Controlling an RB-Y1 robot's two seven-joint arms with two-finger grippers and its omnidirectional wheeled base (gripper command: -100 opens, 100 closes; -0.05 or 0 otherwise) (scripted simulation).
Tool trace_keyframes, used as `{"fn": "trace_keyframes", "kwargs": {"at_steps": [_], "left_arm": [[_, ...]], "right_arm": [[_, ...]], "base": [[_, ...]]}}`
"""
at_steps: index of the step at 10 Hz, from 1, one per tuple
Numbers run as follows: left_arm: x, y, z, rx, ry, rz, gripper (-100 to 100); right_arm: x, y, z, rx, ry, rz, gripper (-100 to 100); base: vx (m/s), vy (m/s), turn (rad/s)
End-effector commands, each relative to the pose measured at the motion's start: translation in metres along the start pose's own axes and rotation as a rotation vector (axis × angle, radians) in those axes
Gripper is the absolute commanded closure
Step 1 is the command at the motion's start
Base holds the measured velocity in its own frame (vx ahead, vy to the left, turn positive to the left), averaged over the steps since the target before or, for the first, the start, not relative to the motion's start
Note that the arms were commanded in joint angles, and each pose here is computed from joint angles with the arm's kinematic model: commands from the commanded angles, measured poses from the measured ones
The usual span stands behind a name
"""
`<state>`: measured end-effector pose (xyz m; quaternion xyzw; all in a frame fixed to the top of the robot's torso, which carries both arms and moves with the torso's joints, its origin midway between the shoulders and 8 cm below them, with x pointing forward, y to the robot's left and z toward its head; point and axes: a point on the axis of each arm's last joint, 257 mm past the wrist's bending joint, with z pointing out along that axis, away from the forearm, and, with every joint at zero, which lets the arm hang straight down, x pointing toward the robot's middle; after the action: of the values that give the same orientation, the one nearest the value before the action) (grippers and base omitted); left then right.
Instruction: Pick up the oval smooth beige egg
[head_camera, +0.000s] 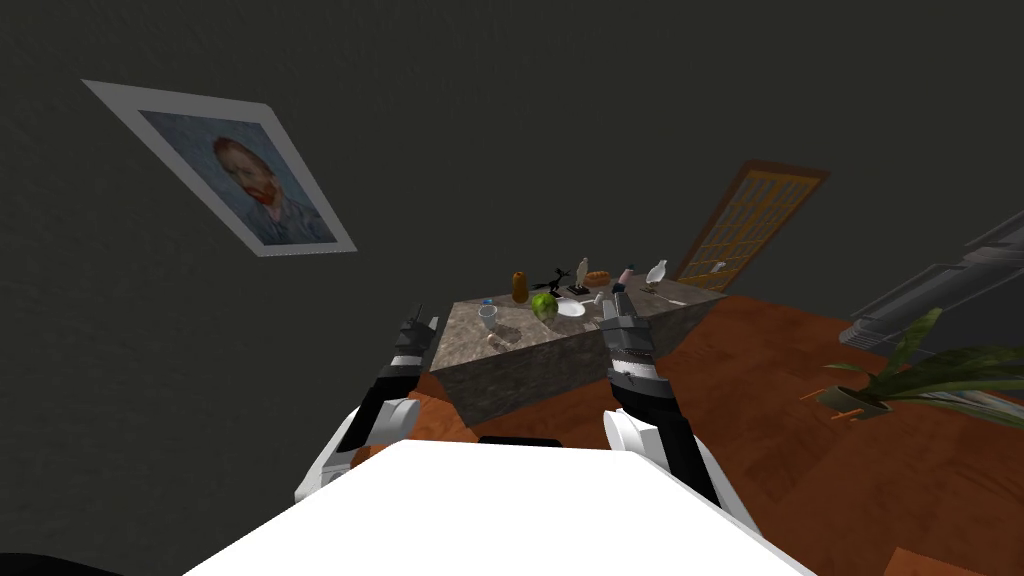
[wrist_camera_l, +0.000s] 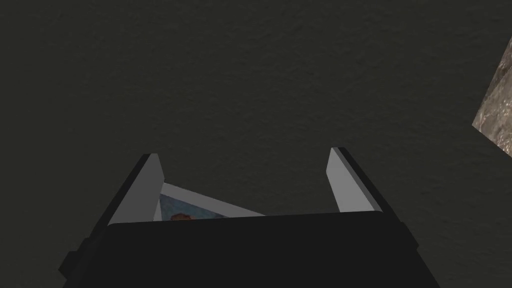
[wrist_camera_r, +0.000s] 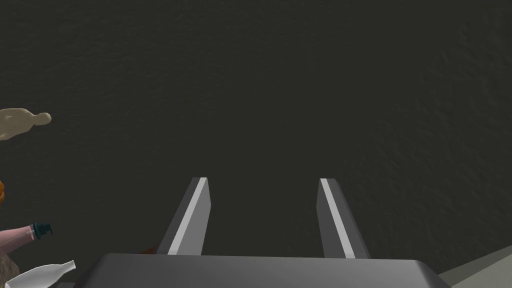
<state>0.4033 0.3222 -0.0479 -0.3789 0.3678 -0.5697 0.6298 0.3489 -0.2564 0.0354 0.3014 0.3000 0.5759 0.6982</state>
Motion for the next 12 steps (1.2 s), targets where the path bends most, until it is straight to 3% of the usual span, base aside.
{"fn": "trace_keyframes", "kwargs": {"at_steps": [1,8,10,11,12], "left_arm": [[-0.012,0.013,0.002,-0.050,-0.009,-0.002,-100],[-0.050,0.053,0.000,-0.205,-0.050,-0.009,-100],[-0.079,0.072,-0.004,-0.286,-0.085,-0.015,-100],[-0.081,0.078,-0.006,-0.310,-0.090,-0.015,-100],[-0.096,0.087,-0.009,-0.346,-0.110,-0.019,-100]], "right_arm": [[0.000,0.000,0.000,0.000,0.000,0.000,0],[0.000,0.000,0.000,0.000,0.000,0.000,0],[0.000,0.000,0.000,0.000,0.000,0.000,0],[0.000,0.000,0.000,0.000,0.000,0.000,0],[0.000,0.000,0.000,0.000,0.000,0.000,0]], "base": [[0.016,-0.121,-0.032],[0.005,-0.115,-0.014],[0.000,-0.143,-0.031],[0.017,-0.137,-0.006],[0.036,-0.155,-0.030]]}}
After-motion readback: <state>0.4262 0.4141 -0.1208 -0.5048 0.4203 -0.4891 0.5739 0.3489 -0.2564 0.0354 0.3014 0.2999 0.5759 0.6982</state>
